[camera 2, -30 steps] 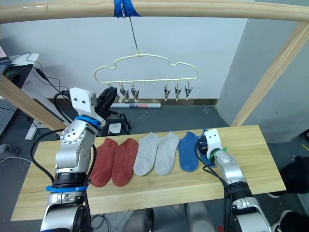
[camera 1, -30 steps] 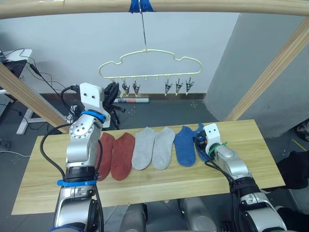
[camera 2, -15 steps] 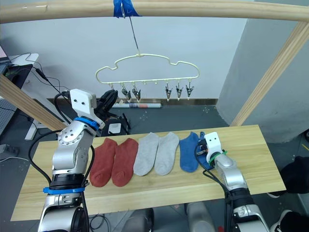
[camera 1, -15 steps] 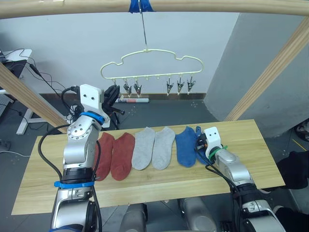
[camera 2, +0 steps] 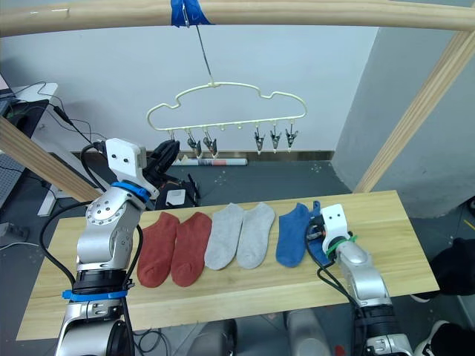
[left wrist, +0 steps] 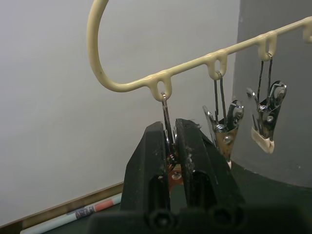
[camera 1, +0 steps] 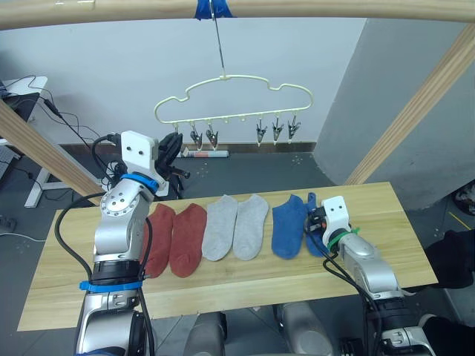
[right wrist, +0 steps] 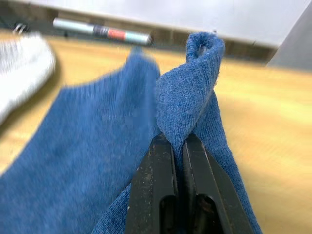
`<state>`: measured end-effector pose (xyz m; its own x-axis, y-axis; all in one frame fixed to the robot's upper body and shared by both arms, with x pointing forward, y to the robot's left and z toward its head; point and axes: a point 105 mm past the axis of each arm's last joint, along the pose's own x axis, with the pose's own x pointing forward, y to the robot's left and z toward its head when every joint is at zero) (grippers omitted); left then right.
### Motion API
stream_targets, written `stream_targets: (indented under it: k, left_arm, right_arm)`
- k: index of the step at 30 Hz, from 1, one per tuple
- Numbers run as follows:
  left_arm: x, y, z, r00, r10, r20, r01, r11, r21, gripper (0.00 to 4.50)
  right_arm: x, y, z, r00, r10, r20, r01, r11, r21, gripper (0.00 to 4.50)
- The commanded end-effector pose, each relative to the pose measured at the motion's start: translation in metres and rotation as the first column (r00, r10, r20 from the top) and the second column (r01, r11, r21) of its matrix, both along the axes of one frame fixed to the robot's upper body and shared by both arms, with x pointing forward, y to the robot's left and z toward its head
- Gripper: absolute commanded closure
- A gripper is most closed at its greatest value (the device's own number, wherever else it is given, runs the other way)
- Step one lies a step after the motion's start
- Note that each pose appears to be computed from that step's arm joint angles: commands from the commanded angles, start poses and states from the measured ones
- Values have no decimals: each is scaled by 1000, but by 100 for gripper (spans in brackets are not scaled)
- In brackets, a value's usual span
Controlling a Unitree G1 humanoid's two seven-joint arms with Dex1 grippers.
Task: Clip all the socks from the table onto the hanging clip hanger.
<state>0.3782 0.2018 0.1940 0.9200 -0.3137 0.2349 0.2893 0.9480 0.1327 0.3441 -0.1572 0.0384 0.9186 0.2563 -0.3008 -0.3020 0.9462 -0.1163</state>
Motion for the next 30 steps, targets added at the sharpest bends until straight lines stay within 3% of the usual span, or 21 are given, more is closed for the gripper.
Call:
stream_targets:
  k: [1, 4, 8, 11, 14, 21, 30]
  left_arm:
    - [-6, 4, 15, 999, 0, 54, -1, 1000, 5, 450]
    - [-7, 5, 16, 999, -2, 53, 1, 1000, 7, 450]
    - [-8, 2, 16, 999, -29, 43, 29, 1000, -7, 450]
    - [-13, -5, 19, 995, -92, 26, 92, 996, -9, 450]
    - [-22, -13, 22, 986, -168, -11, 167, 985, -37, 450]
    - [-35, -32, 33, 948, -309, -77, 297, 945, -136, 450]
    - [-43, -43, 38, 919, -377, -116, 350, 914, -205, 450]
  right_arm:
    - [1, -13, 29, 989, -21, 143, 37, 994, -107, 449]
    - [-1, -12, 42, 980, -1, 197, 26, 992, -124, 449]
    - [-12, 22, 55, 952, 204, 230, -168, 972, -167, 449]
    - [-26, 63, 71, 872, 419, 253, -369, 902, -224, 449]
    - [-34, 97, 88, 779, 558, 285, -483, 825, -294, 449]
    - [-24, 145, 113, 631, 705, 324, -527, 696, -487, 449]
    - [-11, 180, 124, 558, 744, 367, -475, 649, -594, 449]
